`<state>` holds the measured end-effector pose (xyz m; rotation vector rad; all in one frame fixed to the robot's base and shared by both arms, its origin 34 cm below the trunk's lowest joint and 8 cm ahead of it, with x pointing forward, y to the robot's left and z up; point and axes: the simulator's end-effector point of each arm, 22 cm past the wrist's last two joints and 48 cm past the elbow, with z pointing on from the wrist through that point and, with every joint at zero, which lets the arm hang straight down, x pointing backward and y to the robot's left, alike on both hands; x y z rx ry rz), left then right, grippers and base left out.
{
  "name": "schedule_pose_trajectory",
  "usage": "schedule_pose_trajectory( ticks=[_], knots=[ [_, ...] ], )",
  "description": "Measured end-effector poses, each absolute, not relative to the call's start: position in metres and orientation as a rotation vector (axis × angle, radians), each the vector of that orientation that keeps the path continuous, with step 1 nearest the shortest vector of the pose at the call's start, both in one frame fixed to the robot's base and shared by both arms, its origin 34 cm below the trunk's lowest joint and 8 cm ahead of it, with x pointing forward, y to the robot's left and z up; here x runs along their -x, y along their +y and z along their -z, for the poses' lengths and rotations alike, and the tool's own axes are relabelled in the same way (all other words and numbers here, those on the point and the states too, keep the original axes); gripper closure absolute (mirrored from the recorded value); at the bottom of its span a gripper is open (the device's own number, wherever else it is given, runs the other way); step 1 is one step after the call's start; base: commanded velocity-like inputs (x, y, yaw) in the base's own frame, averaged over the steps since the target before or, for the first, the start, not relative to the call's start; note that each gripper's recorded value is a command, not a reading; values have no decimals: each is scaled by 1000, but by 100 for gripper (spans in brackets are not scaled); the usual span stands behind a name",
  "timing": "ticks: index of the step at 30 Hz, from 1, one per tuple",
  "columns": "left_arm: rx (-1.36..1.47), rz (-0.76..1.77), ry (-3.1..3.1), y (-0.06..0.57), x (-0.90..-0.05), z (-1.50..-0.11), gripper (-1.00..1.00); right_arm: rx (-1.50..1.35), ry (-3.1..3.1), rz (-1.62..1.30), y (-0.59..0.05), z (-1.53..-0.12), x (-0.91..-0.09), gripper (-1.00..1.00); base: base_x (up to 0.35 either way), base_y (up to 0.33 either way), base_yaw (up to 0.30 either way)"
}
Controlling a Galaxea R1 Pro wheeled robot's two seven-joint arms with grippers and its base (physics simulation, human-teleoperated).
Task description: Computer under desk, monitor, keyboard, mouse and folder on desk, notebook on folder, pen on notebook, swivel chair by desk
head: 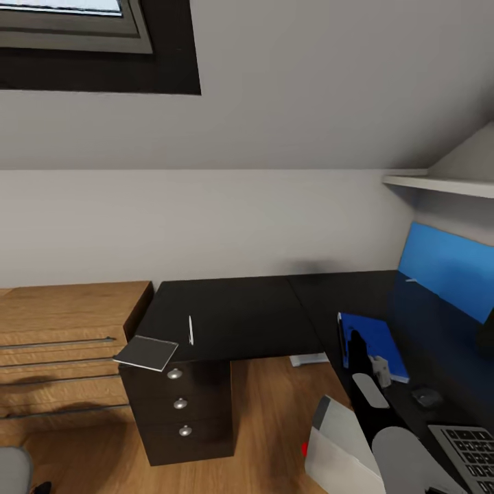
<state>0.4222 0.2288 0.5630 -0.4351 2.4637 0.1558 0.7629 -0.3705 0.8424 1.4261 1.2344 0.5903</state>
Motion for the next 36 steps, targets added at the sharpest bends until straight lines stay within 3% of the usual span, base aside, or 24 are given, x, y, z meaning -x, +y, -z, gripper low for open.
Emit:
schedule_pose_trajectory(
  ticks=[19,36],
  knots=[
    [434,-163,2475,229,-417,-589,-100,-743,1689,-570,-175,-865,-775,-100,0,0,0],
    [430,-179,2495,233,-407,-591,-100,-516,2063,-193,-159,-765,-710,-100,0,0,0]
  ],
)
